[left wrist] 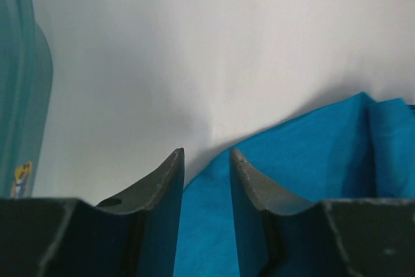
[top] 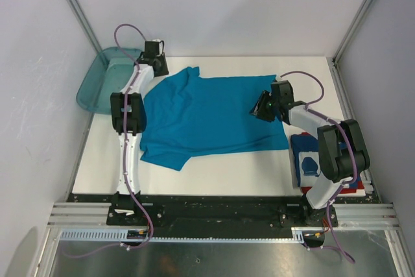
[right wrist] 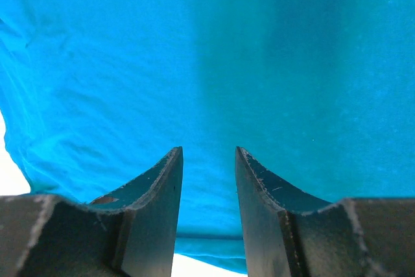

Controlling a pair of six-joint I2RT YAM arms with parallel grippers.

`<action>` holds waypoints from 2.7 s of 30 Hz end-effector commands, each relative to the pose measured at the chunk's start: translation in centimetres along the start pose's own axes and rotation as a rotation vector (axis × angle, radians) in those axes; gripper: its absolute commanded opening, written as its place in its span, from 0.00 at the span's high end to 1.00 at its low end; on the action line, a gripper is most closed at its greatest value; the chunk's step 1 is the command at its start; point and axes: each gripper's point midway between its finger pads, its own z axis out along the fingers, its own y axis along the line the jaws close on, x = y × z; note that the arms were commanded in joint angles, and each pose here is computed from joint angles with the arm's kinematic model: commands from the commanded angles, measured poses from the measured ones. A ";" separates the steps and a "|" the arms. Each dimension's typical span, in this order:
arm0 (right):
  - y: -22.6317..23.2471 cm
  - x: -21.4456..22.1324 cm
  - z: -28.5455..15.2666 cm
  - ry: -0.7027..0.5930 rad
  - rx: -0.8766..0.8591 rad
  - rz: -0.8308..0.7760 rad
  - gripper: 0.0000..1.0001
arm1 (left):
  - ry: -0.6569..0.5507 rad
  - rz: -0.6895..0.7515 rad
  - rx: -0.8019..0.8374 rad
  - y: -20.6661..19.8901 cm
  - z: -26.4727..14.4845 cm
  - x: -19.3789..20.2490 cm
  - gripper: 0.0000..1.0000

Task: Fold and stack the t-shirts
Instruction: Flatten out the tshirt

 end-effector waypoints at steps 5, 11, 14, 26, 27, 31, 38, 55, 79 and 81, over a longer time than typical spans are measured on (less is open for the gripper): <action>1.0 -2.7 -0.4 -0.047 -0.047 -0.013 0.58 | -0.087 0.221 0.038 -3.0 -1.5 -3.0 0.60; 0.8 -2.5 -0.3 -0.035 -0.046 -0.009 0.58 | -0.052 0.236 -0.005 -2.1 -0.6 -1.4 0.59; 0.7 -2.4 -0.2 -0.030 -0.046 -0.010 0.58 | -0.060 0.222 -0.041 -1.6 -0.6 -1.7 0.58; 0.8 -2.1 0.3 -0.011 -0.059 0.001 0.58 | 0.009 0.253 -0.094 -0.5 -0.2 0.8 0.52; 0.8 -2.0 0.3 -0.009 -0.060 0.001 0.58 | 0.015 0.253 -0.093 -0.5 -0.1 0.9 0.52; 0.8 -1.9 0.3 -0.004 -0.060 0.001 0.57 | 0.022 0.259 -0.083 -0.7 -0.1 1.1 0.57; 0.8 -1.6 0.6 0.010 -0.066 0.007 0.58 | 0.052 0.258 -0.043 -1.2 0.0 2.1 0.60; 0.8 -1.7 1.0 0.014 -0.073 0.016 0.58 | 0.066 0.213 -0.140 0.6 0.1 2.4 0.94; -3.1 -19.7 11.4 -0.283 0.097 0.151 0.59 | 0.033 0.073 -0.369 5.9 -1.6 1.7 1.00; -3.6 -19.8 12.5 -0.270 0.106 0.167 0.60 | 0.034 0.064 -0.367 6.0 -1.7 1.8 1.00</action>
